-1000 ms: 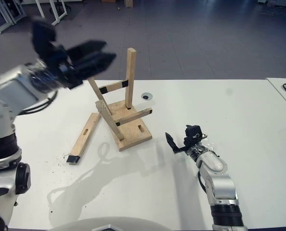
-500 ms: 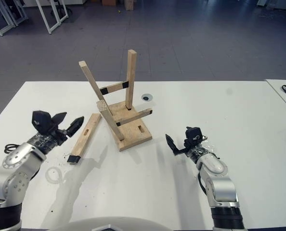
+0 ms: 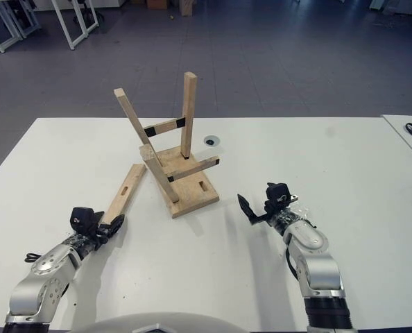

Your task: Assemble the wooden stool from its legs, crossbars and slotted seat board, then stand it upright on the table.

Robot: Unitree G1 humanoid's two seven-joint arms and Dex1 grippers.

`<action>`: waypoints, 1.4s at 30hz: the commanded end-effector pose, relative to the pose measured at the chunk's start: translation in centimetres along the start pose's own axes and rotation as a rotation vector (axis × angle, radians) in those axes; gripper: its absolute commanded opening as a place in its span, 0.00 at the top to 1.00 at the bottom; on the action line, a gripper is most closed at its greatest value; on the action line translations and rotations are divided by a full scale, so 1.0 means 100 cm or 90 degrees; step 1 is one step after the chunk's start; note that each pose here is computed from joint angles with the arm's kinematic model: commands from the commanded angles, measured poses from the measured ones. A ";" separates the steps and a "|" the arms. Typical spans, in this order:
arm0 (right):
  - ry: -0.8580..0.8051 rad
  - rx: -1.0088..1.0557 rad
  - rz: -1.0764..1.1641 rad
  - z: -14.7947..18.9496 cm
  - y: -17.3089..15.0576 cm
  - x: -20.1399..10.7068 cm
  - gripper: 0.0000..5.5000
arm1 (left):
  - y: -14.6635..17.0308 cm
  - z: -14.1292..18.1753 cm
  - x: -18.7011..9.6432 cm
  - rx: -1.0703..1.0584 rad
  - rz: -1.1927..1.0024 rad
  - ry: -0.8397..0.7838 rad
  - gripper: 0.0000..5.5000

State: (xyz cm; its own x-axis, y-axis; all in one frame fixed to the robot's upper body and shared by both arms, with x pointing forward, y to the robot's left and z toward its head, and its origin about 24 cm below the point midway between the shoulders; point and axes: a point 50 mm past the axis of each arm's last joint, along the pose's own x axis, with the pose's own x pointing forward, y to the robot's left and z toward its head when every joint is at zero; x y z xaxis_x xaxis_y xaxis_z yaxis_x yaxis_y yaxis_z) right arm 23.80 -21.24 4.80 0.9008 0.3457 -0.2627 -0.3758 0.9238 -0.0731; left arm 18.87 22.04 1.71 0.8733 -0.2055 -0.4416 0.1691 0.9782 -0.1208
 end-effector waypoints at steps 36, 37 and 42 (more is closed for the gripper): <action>-0.141 0.513 0.721 0.192 0.076 -0.009 0.00 | -0.092 0.206 -0.054 -0.271 -0.873 -0.162 0.63; -0.136 0.515 0.733 0.193 0.078 -0.011 0.00 | -0.093 0.205 -0.054 -0.268 -0.878 -0.156 0.63; -0.159 0.483 0.813 0.201 0.083 -0.024 0.00 | -0.097 0.199 -0.055 -0.255 -0.897 -0.129 0.63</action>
State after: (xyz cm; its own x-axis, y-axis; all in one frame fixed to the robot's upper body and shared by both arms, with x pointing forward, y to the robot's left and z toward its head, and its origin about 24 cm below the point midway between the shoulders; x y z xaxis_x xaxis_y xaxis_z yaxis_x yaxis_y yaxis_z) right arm 23.45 -11.25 23.36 0.1593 0.9045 0.3955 -0.7622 -0.1419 0.6316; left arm 22.00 14.53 22.93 0.1925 -0.9021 0.3861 0.8017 -0.0823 -0.5921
